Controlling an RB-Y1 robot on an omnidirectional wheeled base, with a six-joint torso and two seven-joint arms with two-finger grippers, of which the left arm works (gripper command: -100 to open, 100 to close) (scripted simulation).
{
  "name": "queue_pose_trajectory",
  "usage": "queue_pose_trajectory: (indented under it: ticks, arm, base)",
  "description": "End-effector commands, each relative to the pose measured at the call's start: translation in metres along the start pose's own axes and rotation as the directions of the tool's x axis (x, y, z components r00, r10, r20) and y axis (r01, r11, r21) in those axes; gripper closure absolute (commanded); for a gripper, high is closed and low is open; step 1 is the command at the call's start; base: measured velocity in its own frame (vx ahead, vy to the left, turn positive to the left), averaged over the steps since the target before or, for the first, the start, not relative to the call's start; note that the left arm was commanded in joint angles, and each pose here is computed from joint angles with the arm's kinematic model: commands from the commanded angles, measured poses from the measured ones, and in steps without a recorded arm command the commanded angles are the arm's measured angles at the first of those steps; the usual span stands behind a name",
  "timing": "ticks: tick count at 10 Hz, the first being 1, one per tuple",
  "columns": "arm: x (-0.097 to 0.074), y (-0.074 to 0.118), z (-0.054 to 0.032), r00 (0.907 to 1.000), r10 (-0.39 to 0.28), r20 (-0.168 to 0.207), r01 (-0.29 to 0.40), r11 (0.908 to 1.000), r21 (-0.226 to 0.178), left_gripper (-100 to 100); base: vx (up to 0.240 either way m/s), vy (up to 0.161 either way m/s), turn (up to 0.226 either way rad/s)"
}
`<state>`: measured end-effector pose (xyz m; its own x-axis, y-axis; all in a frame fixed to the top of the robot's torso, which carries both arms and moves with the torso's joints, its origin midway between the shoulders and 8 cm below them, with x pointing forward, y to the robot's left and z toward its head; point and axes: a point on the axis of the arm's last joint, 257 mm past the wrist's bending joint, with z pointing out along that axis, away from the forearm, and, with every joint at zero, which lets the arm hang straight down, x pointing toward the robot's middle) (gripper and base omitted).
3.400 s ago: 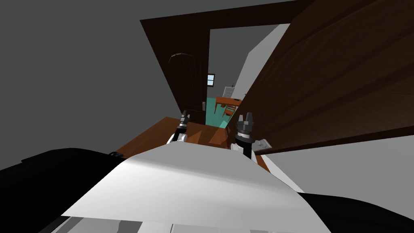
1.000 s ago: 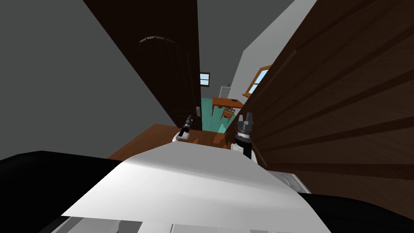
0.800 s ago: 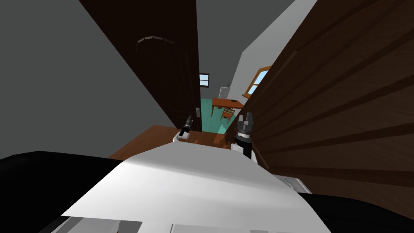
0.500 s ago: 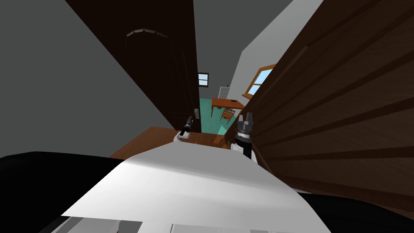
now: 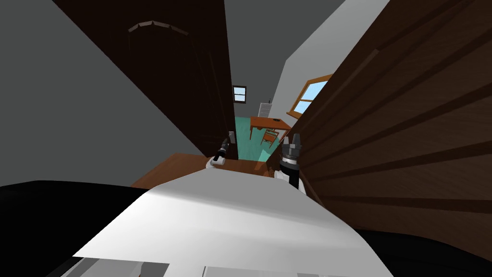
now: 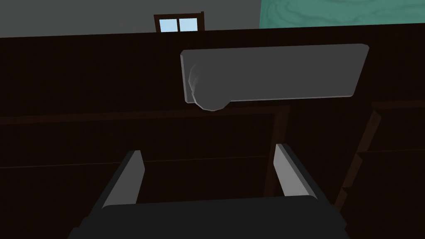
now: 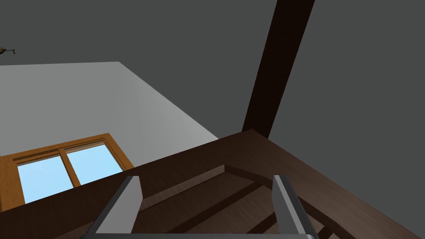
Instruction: Pull the door open
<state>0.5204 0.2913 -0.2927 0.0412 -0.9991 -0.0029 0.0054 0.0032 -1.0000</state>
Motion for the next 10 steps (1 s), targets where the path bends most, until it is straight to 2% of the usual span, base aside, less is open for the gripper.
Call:
queue_pose_trajectory:
  ticks: [1, 3, 4, 6, 7, 8, 9, 10]
  arm:
    - [-0.017, 0.003, 0.0002, 0.9999, -0.002, 0.017, 0.002, 1.0000, -0.002, -100]
    - [-0.051, 0.005, -0.0009, 0.9986, -0.001, 0.053, 0.002, 1.0000, -0.006, -100]
    - [-0.060, 0.005, -0.0012, 0.9981, -0.001, 0.062, 0.002, 1.0000, -0.007, -100]
    - [-0.091, 0.005, -0.0029, 0.9955, -0.002, 0.095, 0.002, 1.0000, -0.006, -100]
    - [-0.100, 0.004, -0.0035, 0.9944, -0.002, 0.105, 0.003, 1.0000, -0.005, -100]
    - [-0.095, 0.006, -0.0038, 0.9952, -0.002, 0.098, 0.002, 1.0000, -0.006, -100]
    - [-0.095, 0.006, -0.0038, 0.9952, -0.002, 0.098, 0.002, 1.0000, -0.006, 100]
    - [-0.095, 0.006, -0.0038, 0.9952, -0.002, 0.098, 0.002, 1.0000, -0.006, 100]
  base:
    - [0.190, -0.035, -0.144]
    - [0.178, -0.054, -0.162]
    - [0.167, -0.045, -0.122]
    - [0.159, -0.051, -0.154]
    - [0.189, -0.016, -0.108]
    - [0.084, -0.005, -0.013]
    - [-0.012, 0.001, 0.014]
    - [-0.028, 0.004, -0.005]
